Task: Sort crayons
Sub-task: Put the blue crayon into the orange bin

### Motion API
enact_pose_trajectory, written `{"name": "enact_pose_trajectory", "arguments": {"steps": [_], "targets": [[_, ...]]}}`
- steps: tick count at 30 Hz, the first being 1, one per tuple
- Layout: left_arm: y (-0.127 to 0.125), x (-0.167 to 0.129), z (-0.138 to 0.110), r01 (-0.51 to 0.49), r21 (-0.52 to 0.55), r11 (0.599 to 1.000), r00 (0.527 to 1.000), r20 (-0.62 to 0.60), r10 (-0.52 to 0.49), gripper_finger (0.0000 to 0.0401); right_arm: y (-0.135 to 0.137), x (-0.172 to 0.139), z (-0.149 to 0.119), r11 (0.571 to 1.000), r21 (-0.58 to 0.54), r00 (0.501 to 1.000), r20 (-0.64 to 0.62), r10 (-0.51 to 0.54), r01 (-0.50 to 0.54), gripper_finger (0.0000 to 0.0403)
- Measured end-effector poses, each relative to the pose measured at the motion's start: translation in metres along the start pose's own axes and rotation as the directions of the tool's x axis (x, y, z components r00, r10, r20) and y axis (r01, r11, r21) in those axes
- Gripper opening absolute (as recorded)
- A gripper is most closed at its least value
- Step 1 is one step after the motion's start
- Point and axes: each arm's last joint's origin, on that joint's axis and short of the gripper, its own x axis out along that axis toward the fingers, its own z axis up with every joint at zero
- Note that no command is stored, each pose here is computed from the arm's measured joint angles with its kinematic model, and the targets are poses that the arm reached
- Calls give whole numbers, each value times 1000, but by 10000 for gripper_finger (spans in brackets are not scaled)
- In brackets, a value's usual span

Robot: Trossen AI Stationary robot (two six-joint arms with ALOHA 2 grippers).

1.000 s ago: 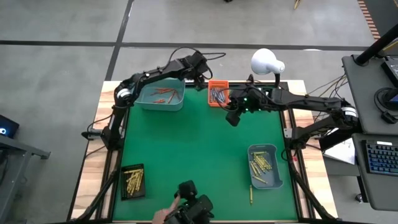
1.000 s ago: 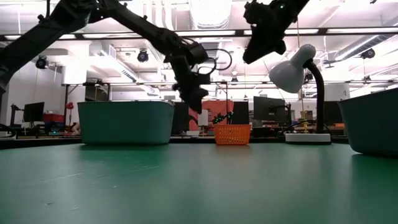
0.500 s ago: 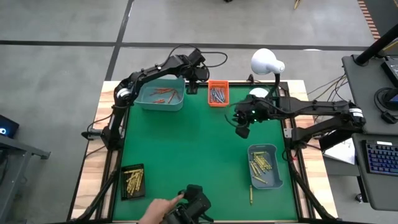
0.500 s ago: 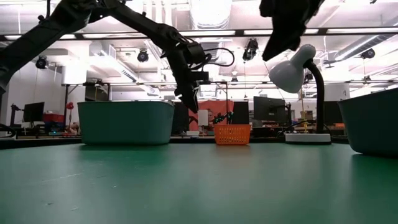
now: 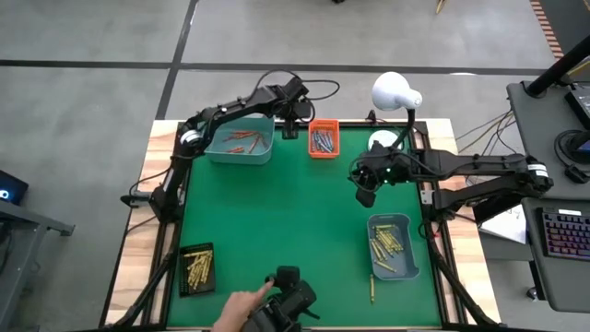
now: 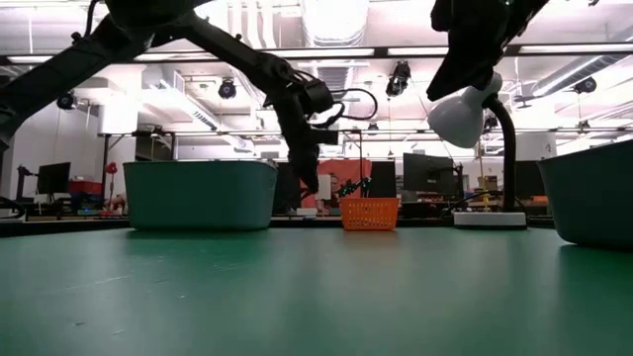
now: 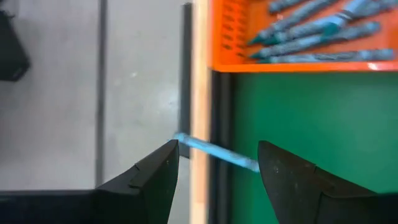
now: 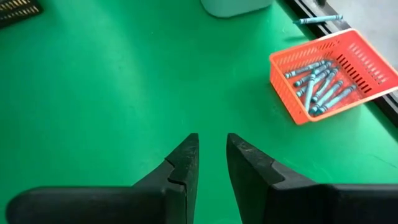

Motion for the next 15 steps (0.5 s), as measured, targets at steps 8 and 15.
{"name": "enact_pose_trajectory", "arguments": {"steps": [8,15], "targets": [[12,12,1,-41,-80,996,999,0,41,201,0,7,-3,1000,0,1000,-22,-6,6,78],[14,26,0,-34,-86,996,999,-17,33,201,0,8,-4,1000,1,1000,-17,-5,5,70]]}}
